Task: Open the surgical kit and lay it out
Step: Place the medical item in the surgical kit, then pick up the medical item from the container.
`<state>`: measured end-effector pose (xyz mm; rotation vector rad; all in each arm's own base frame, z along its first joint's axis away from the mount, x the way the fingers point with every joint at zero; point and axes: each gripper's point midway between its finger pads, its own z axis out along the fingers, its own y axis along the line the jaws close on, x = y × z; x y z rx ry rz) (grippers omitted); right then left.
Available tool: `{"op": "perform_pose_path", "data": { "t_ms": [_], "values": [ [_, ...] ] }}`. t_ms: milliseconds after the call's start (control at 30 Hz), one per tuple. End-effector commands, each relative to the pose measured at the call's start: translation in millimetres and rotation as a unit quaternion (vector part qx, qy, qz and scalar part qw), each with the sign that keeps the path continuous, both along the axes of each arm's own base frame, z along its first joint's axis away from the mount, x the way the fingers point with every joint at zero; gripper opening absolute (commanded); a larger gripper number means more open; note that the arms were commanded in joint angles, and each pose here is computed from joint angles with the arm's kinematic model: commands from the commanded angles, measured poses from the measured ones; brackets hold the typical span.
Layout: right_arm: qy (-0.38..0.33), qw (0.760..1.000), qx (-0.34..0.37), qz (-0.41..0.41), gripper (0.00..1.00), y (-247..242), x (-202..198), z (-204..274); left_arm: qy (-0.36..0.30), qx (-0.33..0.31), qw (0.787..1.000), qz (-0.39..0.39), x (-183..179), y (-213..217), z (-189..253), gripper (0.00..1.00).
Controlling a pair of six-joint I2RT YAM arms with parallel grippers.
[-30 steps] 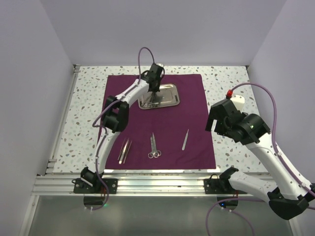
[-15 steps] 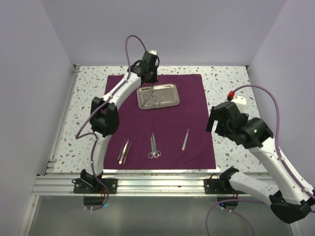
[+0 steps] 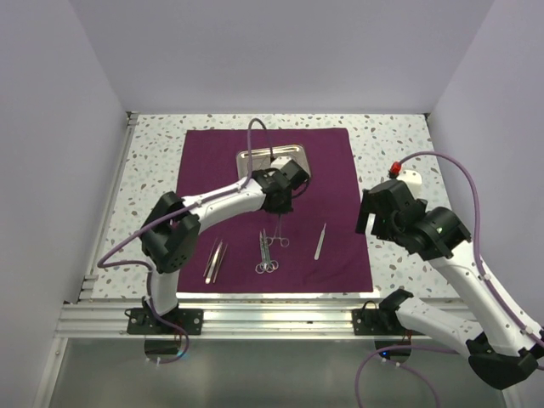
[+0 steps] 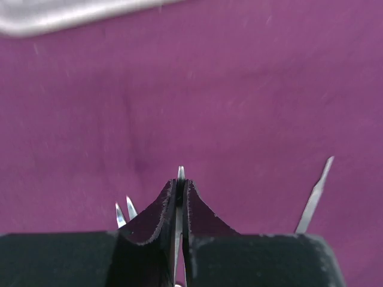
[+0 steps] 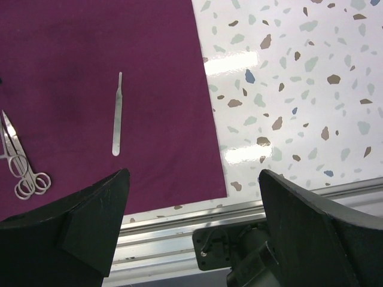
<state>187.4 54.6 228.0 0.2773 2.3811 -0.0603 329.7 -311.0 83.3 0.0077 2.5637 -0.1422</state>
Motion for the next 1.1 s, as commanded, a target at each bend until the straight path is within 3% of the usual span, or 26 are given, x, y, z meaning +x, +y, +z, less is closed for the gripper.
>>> {"op": "perform_pose_path", "data": {
  "t_ms": [0,200,233,267,467,567,900,1067],
  "values": [
    [-0.008,1.000,0.002,0.012,0.93,3.0,3.5,2.7,-0.023,-0.021,0.997,0.067,-4.6,9.8,15.1,0.00],
    [-0.004,1.000,-0.004,0.013,0.93,0.7,2.0,-2.0,-0.001,-0.009,0.998,0.062,-27.8,9.3,3.0,0.02],
    [-0.004,1.000,-0.003,0.012,0.93,0.5,1.0,-2.4,0.006,-0.009,0.998,0.061,-30.1,9.6,1.0,0.08],
    [-0.005,1.000,-0.003,0.012,0.93,0.1,0.7,-2.3,0.011,-0.006,0.998,0.058,-32.7,10.2,0.0,0.21],
    [-0.009,1.000,-0.008,-0.005,0.93,-7.6,-2.5,-1.9,-0.007,0.009,0.999,0.033,-27.4,14.4,14.1,0.50],
    [-0.014,1.000,-0.009,-0.013,0.93,-10.8,-4.3,2.0,-0.044,0.036,0.998,0.024,2.2,27.3,28.0,0.57],
    [-0.007,0.999,-0.014,-0.038,0.93,-16.1,-6.4,5.9,-0.129,0.064,0.989,0.009,148.7,54.7,46.7,0.57],
    [-0.007,0.998,-0.021,-0.054,0.93,-19.2,-4.1,9.3,-0.119,0.120,0.985,-0.023,192.4,48.7,0.4,0.57]
  ]
}}
